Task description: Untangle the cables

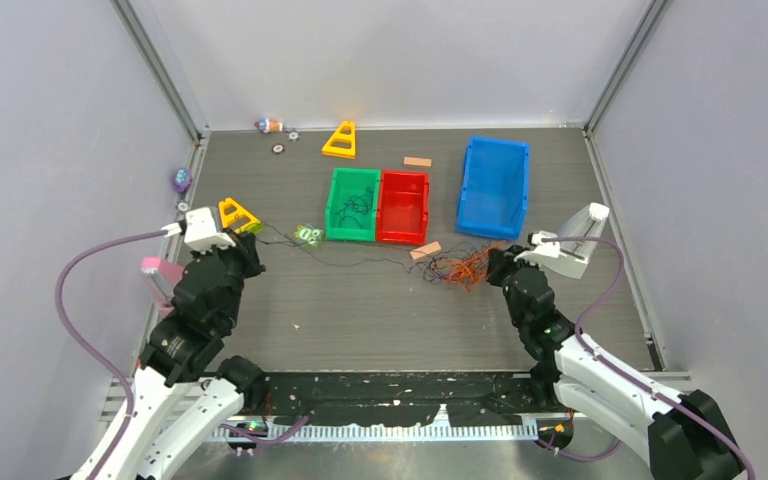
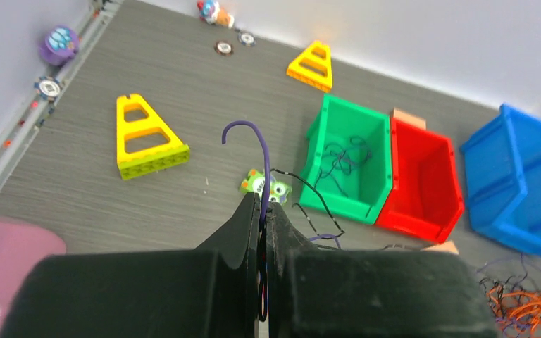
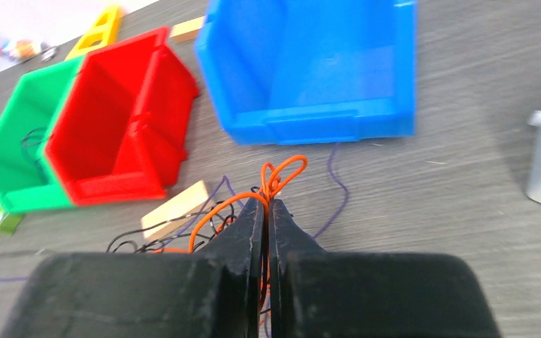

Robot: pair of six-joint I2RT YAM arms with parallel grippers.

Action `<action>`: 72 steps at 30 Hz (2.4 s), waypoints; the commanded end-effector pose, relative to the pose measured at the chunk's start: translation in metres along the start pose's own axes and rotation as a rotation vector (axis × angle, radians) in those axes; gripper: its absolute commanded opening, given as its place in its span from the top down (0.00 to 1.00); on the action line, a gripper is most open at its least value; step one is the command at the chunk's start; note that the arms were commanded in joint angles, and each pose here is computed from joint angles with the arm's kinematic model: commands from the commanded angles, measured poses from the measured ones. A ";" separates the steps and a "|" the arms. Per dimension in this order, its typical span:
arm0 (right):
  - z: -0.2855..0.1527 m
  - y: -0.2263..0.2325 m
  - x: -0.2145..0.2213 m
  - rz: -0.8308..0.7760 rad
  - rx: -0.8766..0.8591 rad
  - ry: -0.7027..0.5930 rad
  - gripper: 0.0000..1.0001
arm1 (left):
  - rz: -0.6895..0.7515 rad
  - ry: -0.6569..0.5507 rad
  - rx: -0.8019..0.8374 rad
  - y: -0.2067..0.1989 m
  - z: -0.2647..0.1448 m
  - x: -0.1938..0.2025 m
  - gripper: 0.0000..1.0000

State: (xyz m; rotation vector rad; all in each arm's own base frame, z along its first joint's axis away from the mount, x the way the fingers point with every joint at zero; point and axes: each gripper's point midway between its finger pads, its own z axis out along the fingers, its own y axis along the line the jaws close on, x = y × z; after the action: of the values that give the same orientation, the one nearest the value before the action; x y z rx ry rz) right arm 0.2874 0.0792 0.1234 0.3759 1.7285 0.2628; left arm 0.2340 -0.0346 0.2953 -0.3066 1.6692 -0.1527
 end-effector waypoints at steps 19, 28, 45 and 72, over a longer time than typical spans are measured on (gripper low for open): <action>-0.009 0.083 -0.016 -0.078 -0.441 -0.027 0.50 | 0.151 0.414 0.466 -0.094 0.018 0.105 0.24; 0.002 0.094 -0.009 -0.170 -0.447 0.062 0.19 | 0.180 0.603 0.622 -0.129 0.015 0.157 0.25; 0.064 0.055 0.054 -0.231 -0.084 0.380 0.23 | 0.445 0.667 0.816 -0.176 -0.011 0.208 0.25; 0.056 0.076 0.068 -0.151 -0.218 0.434 0.95 | 0.681 0.641 0.826 -0.262 0.023 0.274 0.16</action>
State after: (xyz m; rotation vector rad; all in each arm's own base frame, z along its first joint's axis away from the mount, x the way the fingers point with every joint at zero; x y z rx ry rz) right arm 0.3337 0.1657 0.0555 0.0158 2.2108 0.3658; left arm 0.2345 -0.3424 0.0817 1.0549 2.1883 -0.5007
